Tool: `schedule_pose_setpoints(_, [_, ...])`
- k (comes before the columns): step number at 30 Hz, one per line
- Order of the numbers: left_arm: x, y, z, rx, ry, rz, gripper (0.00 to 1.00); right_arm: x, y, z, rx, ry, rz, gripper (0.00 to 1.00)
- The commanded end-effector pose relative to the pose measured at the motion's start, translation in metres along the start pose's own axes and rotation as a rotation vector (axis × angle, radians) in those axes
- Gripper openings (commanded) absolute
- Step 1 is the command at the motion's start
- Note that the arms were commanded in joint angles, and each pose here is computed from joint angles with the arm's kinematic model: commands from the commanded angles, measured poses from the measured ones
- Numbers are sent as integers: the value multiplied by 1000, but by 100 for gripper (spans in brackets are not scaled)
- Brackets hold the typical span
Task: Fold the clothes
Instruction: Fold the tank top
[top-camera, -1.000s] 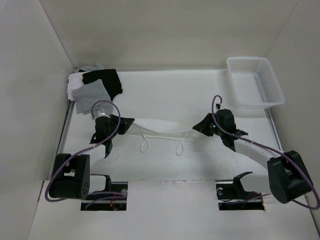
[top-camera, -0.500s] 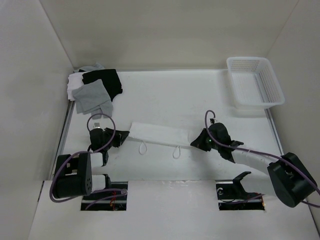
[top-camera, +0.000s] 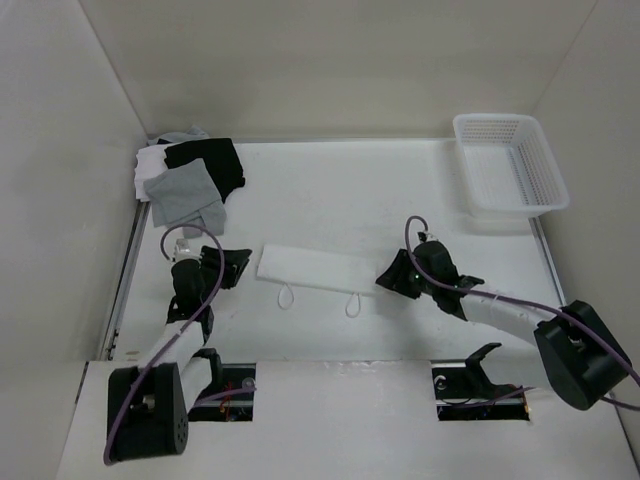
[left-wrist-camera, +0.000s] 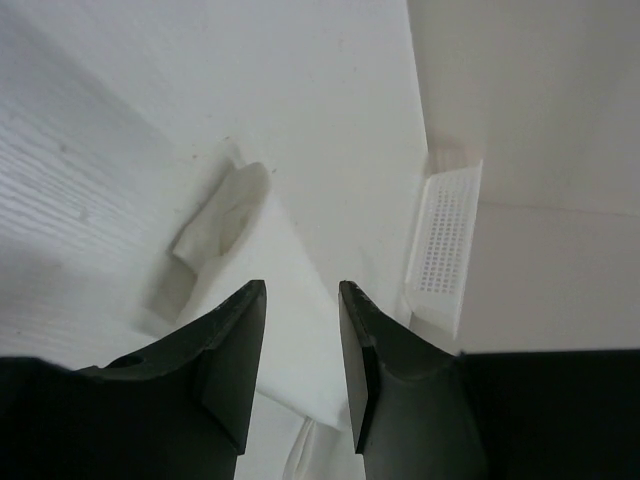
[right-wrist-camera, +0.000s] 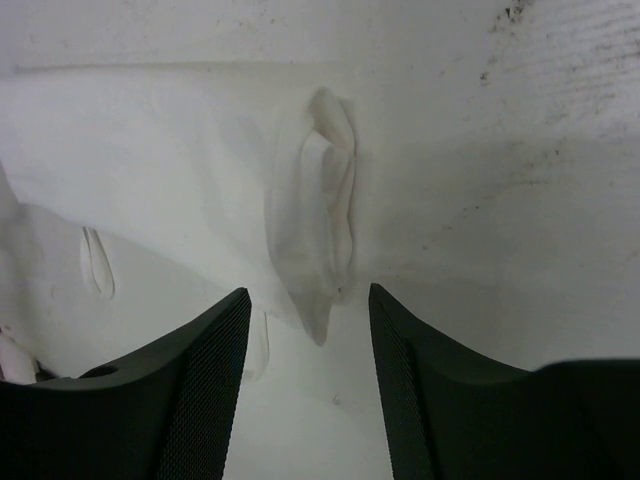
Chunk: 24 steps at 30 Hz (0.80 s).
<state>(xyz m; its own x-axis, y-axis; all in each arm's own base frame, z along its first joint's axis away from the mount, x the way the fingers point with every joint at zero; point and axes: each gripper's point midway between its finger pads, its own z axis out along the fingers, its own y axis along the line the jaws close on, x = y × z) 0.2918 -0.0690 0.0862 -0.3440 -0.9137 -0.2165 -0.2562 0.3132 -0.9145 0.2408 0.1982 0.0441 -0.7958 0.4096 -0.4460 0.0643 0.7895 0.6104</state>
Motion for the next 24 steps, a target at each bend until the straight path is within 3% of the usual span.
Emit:
schedule_pose_setpoints(1, [-11,-16,-4,-9,-70,130,34,-27,23,5,-39,-63,-42,50])
schedule_pose_setpoints(4, [-8,-33,-11,-2,-87,215,33,-33,18,1,29,-94,-48,45])
schedule_pose_setpoints(9, [21,-73,-13,78,-48,346,31,-39,21,-16,88,-143,-104,53])
schedule_pose_setpoints(13, [73,-93,4,122,43,443,30,-47,39,-23,76,-177,-148,16])
schedule_pose_setpoints(14, [81,-95,8,132,58,454,30,-46,45,-21,58,-164,-157,10])
schedule_pose_setpoints(19, [114,-90,42,138,134,484,29,-33,58,5,-4,-68,-175,7])
schedule_pose_setpoints(24, [111,-60,64,76,153,452,28,-33,38,29,23,-18,-140,7])
